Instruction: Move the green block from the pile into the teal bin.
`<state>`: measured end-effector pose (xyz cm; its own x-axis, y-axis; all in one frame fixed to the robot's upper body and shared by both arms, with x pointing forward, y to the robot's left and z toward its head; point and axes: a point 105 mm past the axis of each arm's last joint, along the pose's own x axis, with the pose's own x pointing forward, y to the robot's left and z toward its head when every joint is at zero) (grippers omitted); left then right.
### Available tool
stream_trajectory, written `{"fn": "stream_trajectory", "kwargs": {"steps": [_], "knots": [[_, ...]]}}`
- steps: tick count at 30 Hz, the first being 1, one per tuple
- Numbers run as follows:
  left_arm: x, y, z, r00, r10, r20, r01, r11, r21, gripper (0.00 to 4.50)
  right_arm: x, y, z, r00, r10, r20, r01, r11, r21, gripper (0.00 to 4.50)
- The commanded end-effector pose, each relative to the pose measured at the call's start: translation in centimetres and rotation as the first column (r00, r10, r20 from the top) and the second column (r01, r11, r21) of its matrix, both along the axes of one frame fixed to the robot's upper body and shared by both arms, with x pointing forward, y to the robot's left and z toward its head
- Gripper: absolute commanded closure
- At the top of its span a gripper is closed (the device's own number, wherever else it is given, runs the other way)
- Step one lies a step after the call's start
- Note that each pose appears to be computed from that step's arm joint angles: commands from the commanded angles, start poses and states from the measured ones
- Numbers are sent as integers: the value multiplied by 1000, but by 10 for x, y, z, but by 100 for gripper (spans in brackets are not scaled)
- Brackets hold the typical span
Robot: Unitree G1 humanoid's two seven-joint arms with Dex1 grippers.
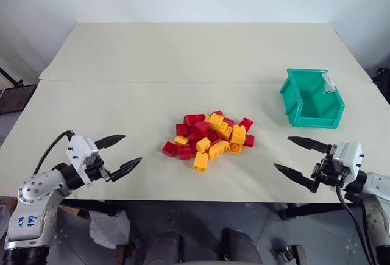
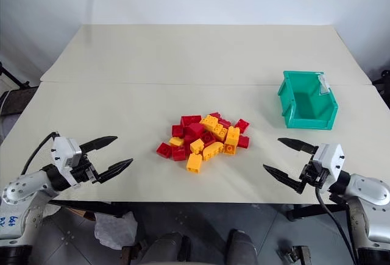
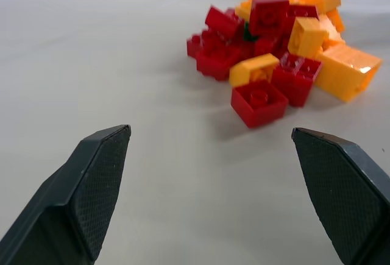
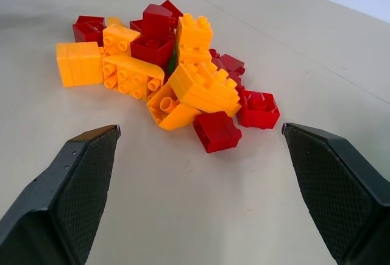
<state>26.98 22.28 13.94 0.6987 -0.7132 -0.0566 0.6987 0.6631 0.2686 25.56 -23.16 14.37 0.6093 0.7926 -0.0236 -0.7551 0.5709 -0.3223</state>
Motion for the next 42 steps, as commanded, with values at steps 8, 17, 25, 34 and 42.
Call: {"fn": "stream_trajectory", "kwargs": {"steps": [8, 17, 25, 34, 42], "knots": [[2, -1, 12, 999, -9, 49, 10, 999, -30, 0, -2, 5, 13, 999, 14, 46, -14, 1000, 16, 4], [-16, 21, 8, 997, 48, 56, -43, 995, -94, 0, 6, 58, 36, 980, 190, 64, -194, 978, 81, 4], [-34, 20, 6, 999, 43, 28, -39, 989, -142, 0, 6, 102, 46, 943, 334, -8, -333, 941, 57, 4], [-38, -4, 8, 998, -58, 4, 58, 990, -131, 0, 12, 124, 29, 918, 374, -133, -383, 922, -49, 205], [-47, 1, 3, 998, -62, -23, 60, 994, -92, 0, 0, 124, 9, 874, 439, -207, -473, 866, -164, 445]]}}
